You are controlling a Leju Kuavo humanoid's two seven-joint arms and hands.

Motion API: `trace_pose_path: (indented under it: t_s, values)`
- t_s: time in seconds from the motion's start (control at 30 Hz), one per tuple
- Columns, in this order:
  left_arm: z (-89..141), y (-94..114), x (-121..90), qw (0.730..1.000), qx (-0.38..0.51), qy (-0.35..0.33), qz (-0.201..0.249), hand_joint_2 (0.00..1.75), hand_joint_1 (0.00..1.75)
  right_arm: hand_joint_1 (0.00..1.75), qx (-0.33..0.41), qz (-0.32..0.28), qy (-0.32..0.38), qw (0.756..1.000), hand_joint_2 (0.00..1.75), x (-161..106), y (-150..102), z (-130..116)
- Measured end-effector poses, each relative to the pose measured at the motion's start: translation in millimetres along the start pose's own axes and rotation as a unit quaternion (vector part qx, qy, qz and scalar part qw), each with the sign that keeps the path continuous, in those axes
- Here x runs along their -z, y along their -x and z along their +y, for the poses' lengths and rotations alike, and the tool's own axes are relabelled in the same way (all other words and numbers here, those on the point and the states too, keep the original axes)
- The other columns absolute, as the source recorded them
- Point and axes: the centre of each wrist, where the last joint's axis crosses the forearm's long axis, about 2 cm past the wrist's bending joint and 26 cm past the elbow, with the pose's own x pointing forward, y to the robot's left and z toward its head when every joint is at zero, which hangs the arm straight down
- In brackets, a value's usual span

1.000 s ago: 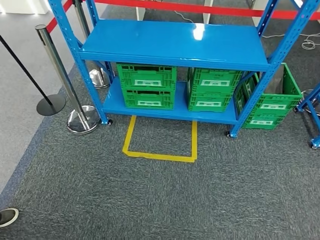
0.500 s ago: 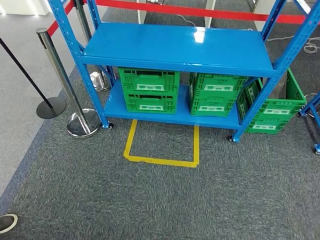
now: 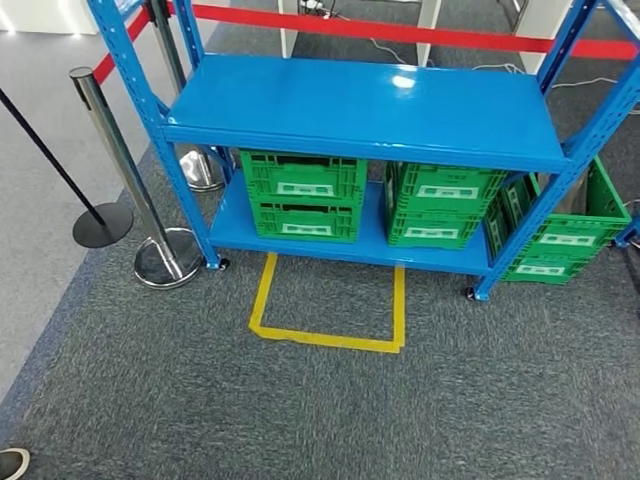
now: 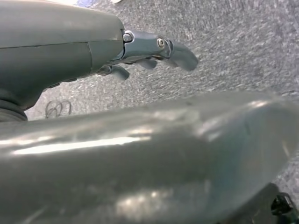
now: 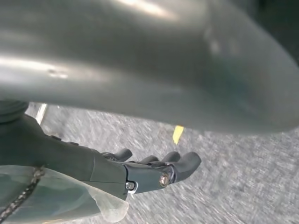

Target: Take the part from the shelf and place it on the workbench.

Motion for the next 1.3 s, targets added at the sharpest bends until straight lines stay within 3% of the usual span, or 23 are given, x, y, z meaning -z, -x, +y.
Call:
trace_pose_path:
  t_s: [0.83,0.9,0.97,1.03,1.3]
  values:
    - [-3.4,-0.4,-0.9,1.000,-0.007,0.001,0.010,0.00,0.00,0.00,0.068,0.008,0.000,0.998,0.00,0.1,-0.5,-1.4]
    - [-4.6,-0.8,-1.2,1.000,-0.008,0.002,0.012,0.87,0.00,0.00,0.067,0.004,0.004,0.998,0.00,0.6,-1.7,-3.1]
    - [-4.8,-1.6,-1.0,1.000,-0.009,-0.001,0.015,1.75,0.00,0.00,0.064,-0.004,0.012,0.998,0.87,1.1,-3.9,-4.6]
    - [-4.7,-1.4,-1.0,1.000,-0.009,-0.005,0.018,1.75,0.00,0.00,0.061,-0.009,0.018,0.998,1.75,1.1,-4.3,-4.3]
    - [-5.5,1.0,-2.0,1.000,-0.002,-0.008,0.025,1.75,0.00,0.00,0.066,-0.008,0.027,0.997,1.75,1.5,-5.9,-5.1]
